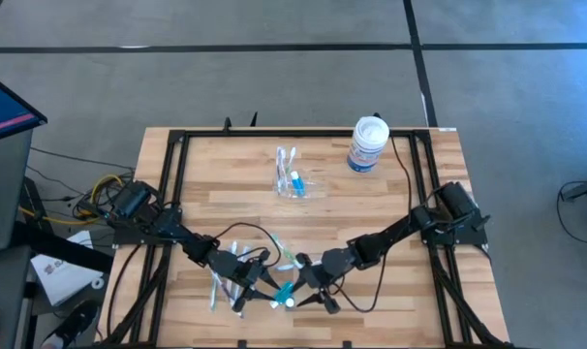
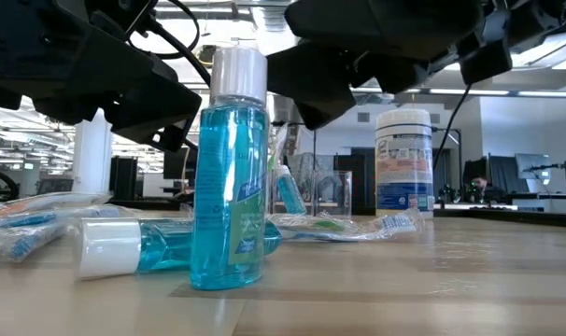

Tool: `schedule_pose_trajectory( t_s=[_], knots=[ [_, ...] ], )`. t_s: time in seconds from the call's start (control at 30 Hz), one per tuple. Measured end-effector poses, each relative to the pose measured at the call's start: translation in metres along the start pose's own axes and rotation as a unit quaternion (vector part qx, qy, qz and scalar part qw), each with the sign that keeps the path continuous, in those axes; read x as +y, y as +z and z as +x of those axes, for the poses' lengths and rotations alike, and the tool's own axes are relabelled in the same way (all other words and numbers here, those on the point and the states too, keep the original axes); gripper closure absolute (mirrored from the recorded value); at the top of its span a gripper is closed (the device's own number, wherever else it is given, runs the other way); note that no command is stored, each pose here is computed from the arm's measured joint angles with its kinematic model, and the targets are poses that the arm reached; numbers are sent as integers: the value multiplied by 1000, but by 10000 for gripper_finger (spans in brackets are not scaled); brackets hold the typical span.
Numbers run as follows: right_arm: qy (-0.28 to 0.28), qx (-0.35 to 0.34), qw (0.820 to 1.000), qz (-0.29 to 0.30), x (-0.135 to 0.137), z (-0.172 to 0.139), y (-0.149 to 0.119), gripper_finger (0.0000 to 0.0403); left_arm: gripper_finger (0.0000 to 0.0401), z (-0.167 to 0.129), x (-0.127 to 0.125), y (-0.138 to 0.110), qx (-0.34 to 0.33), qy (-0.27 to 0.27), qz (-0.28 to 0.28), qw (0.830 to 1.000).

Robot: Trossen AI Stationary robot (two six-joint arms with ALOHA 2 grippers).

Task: Pick & Place toothbrushing station
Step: Put the bottom mouthwash into the transparent organizer

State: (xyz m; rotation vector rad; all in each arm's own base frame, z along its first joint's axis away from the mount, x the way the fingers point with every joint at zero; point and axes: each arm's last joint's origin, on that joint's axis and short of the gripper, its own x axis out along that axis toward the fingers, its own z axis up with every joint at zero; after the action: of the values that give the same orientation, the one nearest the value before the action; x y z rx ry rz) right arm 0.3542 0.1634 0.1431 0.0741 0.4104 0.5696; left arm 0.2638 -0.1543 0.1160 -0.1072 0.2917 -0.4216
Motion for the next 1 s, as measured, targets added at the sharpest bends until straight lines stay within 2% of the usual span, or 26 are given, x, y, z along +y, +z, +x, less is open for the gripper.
schedule_pose_trajectory(
  t_s=[0.23, 0.43, 0.7, 1.0],
  knots=[
    [0, 4, 1000, -2, 0, 7, -4, 223, 252, 0, 0, 0, 0, 0, 0, 1000],
    [4, 5, 1000, -1, -3, 27, -3, 233, 252, 0, 0, 0, 0, 0, 0, 1000],
    [3, 37, 999, 5, -3, 31, -2, 240, 252, 0, 0, -1, 1, -1, 0, 1000],
    [4, 35, 999, -6, -3, 31, -1, 317, 252, 0, 0, -1, 2, -2, 0, 1000]
  ],
)
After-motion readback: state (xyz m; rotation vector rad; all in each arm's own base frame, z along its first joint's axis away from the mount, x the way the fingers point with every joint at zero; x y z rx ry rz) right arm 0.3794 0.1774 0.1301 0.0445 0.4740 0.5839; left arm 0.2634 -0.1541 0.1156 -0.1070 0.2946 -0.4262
